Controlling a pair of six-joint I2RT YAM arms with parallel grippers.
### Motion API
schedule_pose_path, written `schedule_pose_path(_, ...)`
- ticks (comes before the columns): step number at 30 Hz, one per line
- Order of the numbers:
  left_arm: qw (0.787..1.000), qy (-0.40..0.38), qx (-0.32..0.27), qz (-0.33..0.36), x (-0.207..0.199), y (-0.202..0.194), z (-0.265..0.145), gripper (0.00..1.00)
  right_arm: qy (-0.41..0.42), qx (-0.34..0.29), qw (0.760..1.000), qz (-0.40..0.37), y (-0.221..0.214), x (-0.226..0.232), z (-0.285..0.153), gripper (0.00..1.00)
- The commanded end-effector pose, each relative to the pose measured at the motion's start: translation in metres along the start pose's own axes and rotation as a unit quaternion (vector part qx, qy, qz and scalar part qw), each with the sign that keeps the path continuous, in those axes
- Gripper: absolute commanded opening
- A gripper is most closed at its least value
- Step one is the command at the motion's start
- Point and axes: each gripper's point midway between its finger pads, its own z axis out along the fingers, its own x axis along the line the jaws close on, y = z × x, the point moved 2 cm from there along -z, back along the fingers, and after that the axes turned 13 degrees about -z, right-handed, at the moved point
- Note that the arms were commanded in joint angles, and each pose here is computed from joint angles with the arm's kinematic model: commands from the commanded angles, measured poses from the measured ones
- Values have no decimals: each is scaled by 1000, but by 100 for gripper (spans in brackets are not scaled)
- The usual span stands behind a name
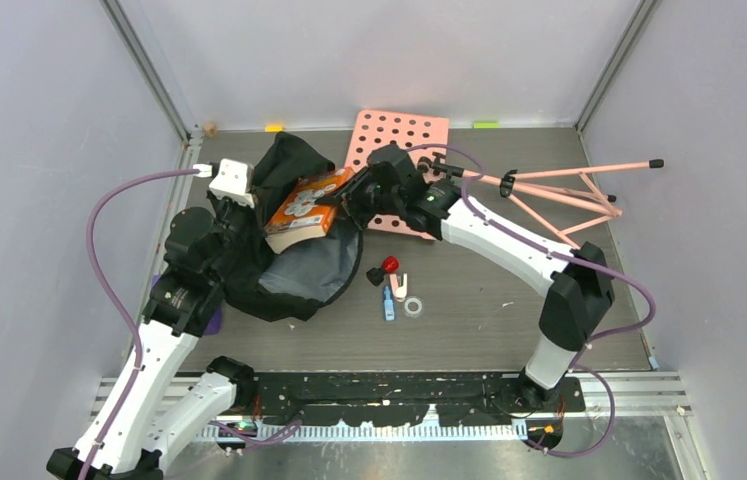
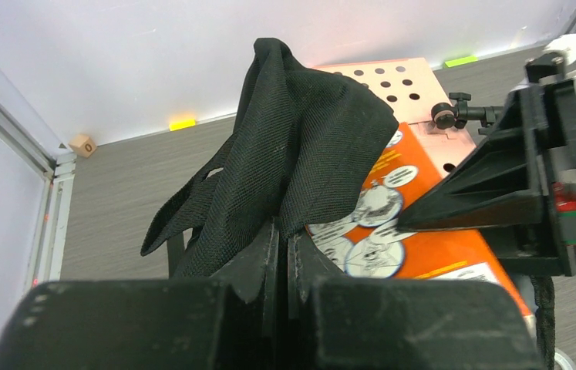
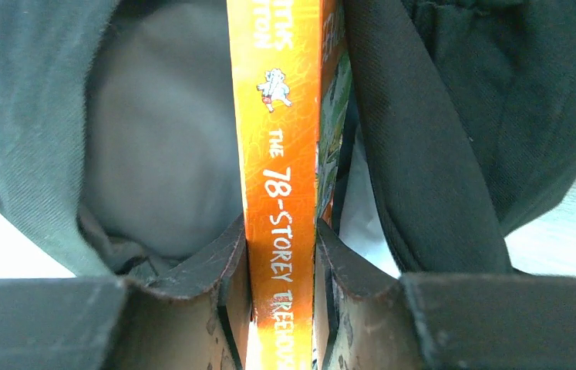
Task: Pack the student bag
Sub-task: Place the book in the student bag.
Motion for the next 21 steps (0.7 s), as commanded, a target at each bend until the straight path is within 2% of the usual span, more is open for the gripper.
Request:
schedule_pose_path(1, 1000, -3, -13, -2, -1, 5, -2, 0, 72, -38, 997, -1, 5, 55, 4, 0)
schedule_pose_path(6, 1000, -1, -16, -3, -1, 7, -3, 0, 24, -46, 999, -10, -3, 27, 23, 0)
schedule_pose_path(12, 1000, 0, -16, -3, 0, 7, -3, 0, -57, -99, 993, -32, 0, -18, 24, 1)
schedule_pose_path(21, 1000, 0, -12, -2, 0, 5, -2, 0, -74, -110, 989, -67, -2, -20, 56, 0)
